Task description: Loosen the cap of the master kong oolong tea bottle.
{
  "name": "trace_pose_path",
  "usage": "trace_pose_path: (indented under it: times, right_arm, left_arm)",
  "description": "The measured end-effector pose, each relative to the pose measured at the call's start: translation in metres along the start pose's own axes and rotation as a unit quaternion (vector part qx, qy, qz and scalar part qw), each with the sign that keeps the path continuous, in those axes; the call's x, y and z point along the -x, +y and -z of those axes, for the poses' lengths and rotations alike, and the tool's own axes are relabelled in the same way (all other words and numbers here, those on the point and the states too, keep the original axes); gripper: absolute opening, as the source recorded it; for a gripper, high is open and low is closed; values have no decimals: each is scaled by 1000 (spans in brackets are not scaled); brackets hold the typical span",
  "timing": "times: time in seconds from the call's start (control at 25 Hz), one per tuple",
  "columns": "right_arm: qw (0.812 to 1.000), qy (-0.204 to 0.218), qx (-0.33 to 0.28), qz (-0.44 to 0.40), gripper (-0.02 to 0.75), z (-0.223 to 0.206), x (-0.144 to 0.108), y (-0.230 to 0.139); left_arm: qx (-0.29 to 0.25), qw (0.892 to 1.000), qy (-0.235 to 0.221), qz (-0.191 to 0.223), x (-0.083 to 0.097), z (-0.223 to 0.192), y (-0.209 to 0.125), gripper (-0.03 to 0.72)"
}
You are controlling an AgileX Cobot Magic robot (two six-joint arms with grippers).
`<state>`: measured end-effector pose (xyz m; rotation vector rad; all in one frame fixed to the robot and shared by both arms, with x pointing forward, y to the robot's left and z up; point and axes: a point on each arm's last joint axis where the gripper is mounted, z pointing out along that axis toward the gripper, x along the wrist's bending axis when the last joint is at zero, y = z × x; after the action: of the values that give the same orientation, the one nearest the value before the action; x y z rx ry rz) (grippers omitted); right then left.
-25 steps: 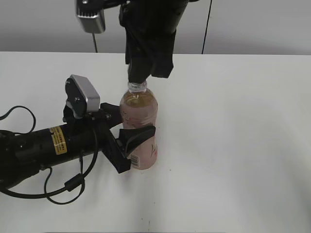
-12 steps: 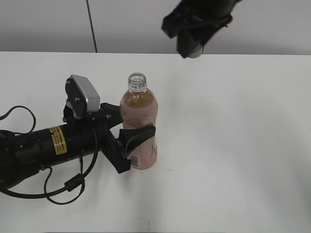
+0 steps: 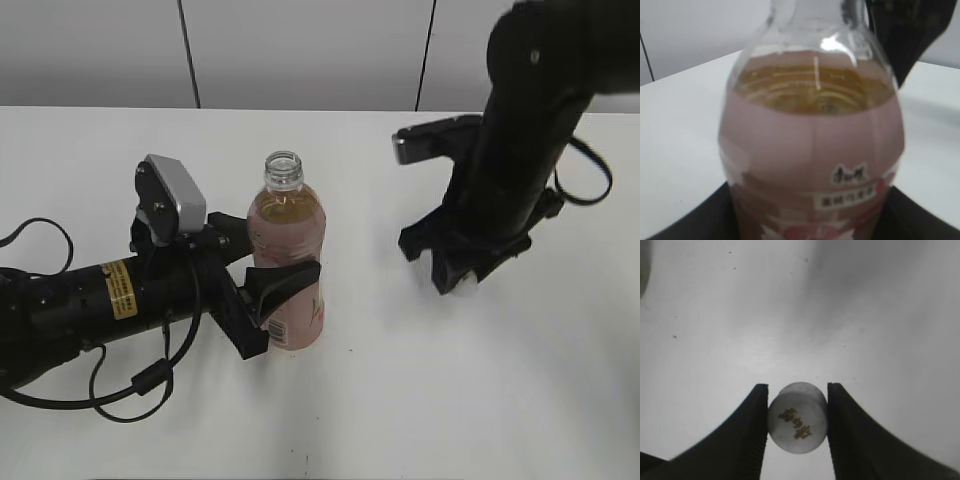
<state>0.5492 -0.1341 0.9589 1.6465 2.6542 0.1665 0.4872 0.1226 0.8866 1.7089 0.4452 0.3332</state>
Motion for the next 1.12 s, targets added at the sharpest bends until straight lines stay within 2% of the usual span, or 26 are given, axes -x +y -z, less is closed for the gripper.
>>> trace_pose_path:
  times: [0.2, 0.4, 0.48, 0.64, 0.68, 0.84, 1.0, 1.12]
  right_arm:
    - [1000, 15, 2, -25, 272, -45, 0, -16]
    - [999, 14, -21, -29, 272, -69, 1, -20]
    - [999, 15, -22, -31, 318, -72, 1, -20]
    - [999, 15, -21, -32, 517, -73, 1, -19]
    - [999, 15, -20, -32, 541, -72, 1, -19]
    - [999, 16, -8, -32, 575, -65, 0, -18]
    - [999, 17, 8, -31, 577, -54, 0, -17]
    - [999, 17, 16, -30, 577, -47, -1, -17]
  left_arm:
    - [0, 1000, -1, 0, 0, 0, 0, 391]
    - [0, 1000, -1, 0, 0, 0, 0, 391]
    - [0, 1000, -1, -1, 0, 0, 0, 391]
    - [0, 1000, -1, -1, 0, 0, 0, 391]
    - [0, 1000, -1, -1, 0, 0, 0, 391]
    - [-1, 1000, -3, 0, 1, 1, -1, 436]
    - [-8, 1000, -3, 7, 4, 5, -4, 508]
    - [-18, 1000, 2, 18, 7, 10, -9, 529]
